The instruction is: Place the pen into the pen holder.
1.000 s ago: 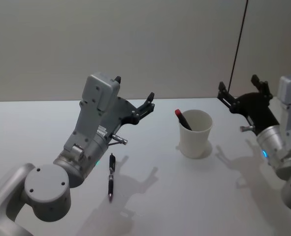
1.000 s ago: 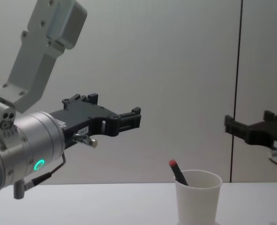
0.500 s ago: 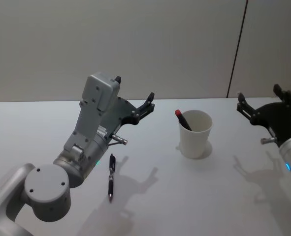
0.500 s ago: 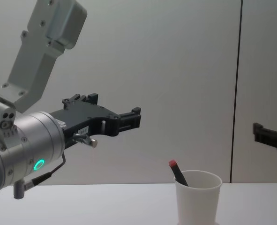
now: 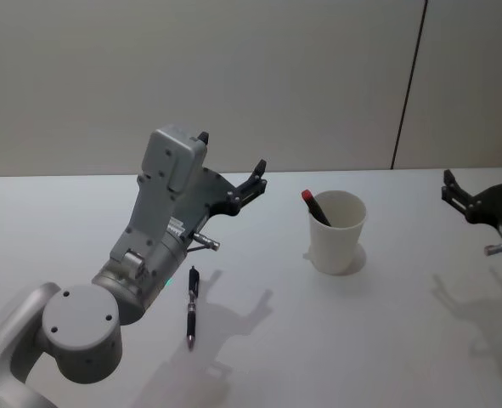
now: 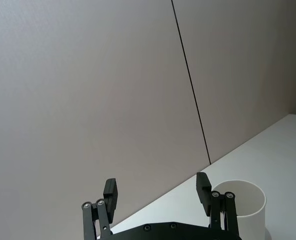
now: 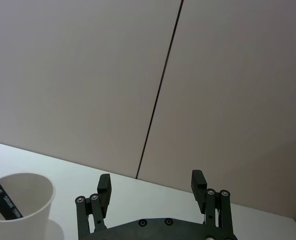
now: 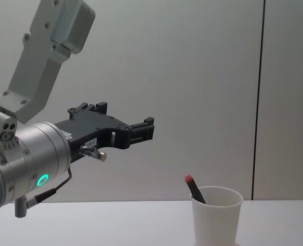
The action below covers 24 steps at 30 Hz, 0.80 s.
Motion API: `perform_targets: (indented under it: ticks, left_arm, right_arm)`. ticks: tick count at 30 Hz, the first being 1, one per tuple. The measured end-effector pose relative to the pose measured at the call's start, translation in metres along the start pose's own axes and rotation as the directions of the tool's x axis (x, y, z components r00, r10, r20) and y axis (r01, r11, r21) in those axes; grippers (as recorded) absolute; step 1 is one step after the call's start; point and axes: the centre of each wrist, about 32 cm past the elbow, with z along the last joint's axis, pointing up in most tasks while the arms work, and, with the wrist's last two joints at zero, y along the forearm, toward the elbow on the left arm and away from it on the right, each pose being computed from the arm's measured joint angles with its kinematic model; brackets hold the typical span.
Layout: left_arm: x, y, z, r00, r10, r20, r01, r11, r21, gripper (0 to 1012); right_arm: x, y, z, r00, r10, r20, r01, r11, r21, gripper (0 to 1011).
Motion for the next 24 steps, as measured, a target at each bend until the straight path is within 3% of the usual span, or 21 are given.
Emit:
perform_targets:
  ticks: [14, 24]
  left_arm:
    - [0.0, 0.0, 0.0, 1.0, 0.0, 0.0, 0.0, 1.0, 0.0, 1004]
    - [0.0, 0.0, 0.0, 1.0, 0.0, 0.0, 0.0, 1.0, 0.0, 1004]
  right_arm:
    - [0.027, -0.006, 0.001, 0.997, -0.005, 0.073, 0.008, 0.999, -0.051, 1001]
    - [0.032, -0.014, -0.002, 0.995, 0.014, 0.096, -0.005, 0.995, -0.101, 1001]
